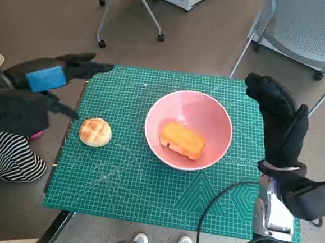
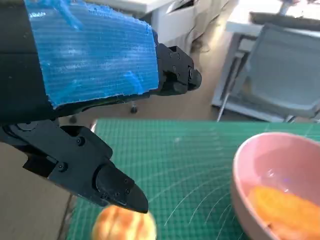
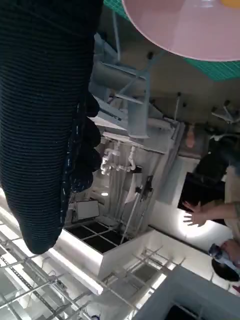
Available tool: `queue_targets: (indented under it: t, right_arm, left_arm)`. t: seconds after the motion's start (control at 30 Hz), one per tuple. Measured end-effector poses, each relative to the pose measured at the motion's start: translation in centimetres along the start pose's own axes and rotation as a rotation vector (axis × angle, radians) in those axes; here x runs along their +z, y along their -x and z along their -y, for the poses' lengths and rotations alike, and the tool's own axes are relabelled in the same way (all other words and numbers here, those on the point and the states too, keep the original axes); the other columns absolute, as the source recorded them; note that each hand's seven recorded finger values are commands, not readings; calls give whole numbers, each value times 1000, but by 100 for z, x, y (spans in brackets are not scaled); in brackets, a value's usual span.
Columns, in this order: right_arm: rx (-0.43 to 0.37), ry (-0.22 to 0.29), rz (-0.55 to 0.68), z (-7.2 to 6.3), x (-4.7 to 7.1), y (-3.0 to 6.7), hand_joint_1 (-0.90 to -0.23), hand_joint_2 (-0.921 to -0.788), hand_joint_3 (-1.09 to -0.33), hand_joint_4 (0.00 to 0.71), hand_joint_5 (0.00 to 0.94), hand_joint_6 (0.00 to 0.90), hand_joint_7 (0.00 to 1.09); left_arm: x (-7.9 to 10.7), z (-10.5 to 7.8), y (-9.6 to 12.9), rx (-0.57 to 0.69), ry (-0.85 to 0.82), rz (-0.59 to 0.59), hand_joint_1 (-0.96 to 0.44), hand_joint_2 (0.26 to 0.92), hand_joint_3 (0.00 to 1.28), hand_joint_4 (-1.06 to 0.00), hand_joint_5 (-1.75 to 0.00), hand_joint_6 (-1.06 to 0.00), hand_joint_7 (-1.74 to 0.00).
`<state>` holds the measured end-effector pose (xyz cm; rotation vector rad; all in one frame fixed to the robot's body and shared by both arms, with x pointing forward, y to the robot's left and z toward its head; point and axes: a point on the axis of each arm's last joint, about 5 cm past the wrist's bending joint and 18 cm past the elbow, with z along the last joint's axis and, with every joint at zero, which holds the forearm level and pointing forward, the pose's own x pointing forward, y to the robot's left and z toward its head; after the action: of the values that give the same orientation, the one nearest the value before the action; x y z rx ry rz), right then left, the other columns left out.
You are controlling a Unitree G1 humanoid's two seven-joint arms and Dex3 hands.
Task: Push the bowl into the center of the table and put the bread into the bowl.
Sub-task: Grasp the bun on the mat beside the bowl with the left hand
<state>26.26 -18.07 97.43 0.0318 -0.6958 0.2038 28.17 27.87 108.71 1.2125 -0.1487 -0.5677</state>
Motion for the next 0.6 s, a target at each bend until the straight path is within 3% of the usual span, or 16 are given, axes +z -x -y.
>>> queue_targets:
  t: [0.6]
  right_arm:
    - [46, -11, -2, -24, -16, -39, -692, -921, -708, 201, 0, 89, 541]
  left_arm:
    - [-167, 387, -134, -174, 44, -142, -139, 710, 6, -6, 0, -187, 0]
